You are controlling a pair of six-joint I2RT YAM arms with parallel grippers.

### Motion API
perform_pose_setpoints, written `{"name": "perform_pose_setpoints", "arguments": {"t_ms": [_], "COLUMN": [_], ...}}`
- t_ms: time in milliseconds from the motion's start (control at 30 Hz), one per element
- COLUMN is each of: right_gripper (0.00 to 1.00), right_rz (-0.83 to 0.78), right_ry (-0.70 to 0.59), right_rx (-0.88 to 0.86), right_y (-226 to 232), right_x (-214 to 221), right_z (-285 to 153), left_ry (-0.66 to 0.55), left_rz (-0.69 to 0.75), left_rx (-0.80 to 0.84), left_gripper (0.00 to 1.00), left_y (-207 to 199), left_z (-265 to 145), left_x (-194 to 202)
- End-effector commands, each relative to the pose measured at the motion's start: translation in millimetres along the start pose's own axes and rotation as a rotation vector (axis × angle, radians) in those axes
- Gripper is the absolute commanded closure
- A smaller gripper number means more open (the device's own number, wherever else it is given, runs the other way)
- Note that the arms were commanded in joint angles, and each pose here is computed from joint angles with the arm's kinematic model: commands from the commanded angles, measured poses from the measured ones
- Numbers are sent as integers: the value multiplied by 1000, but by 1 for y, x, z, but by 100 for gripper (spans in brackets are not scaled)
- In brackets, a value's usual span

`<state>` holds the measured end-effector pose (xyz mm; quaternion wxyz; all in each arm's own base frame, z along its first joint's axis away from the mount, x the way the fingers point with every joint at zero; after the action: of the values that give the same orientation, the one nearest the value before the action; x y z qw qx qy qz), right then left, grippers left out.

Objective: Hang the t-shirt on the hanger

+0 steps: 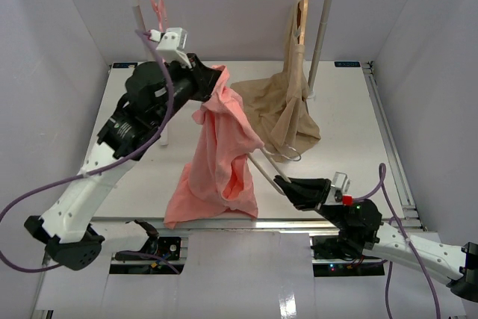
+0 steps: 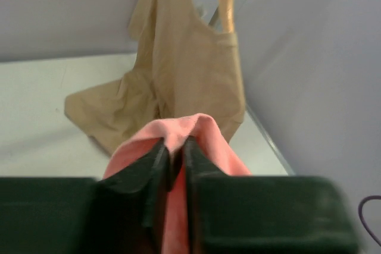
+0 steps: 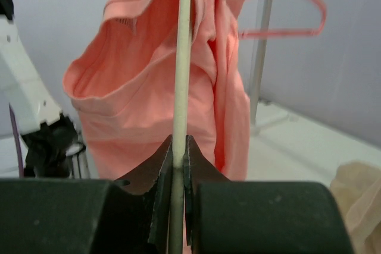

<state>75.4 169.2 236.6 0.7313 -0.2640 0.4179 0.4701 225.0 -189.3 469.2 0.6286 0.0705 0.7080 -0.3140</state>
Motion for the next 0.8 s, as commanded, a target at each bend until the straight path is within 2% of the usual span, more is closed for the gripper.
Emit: {"name": "perform_pose_setpoints", "arguments": {"t_ms": [0, 67, 267, 333, 467, 600, 767], "right_gripper": [92, 92, 92, 92, 92, 92, 92], "right_rz": [102, 134, 191, 202, 217, 195, 161], "right_ry": [79, 99, 213, 219, 155, 106, 38], "right_rx": [1, -9, 87, 76, 124, 260, 352], "right_y": [5, 7, 2, 4, -1, -15, -26], "right_x": [5, 13, 23, 22, 13, -1, -21], "right_z": [3, -2, -4, -3, -1, 1, 3], "left_ry": [41, 26, 41, 61, 161, 167, 144], "left_rz": [57, 55, 76, 103, 171, 235, 223], "left_rx": [21, 17, -46, -45, -59, -111, -136], "left_gripper": [90, 100, 99, 92, 44, 39, 36], "left_y": [1, 1, 8, 9, 14, 20, 21], "left_z": [7, 10, 29, 34, 31, 12, -17], "left_x": [8, 7, 14, 18, 27, 16, 1]}}
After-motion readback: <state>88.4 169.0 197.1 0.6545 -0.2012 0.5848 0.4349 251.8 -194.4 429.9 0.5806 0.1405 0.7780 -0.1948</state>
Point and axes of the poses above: each gripper's point midway between its finger pads, its own z axis out along the fingers, its own y axis along the line the jaws close on, x = y × z, the point moved 8 cm from there along -z, back along the fingers, and after that the axes turned 1 degree about z, right-handed, at the moved point
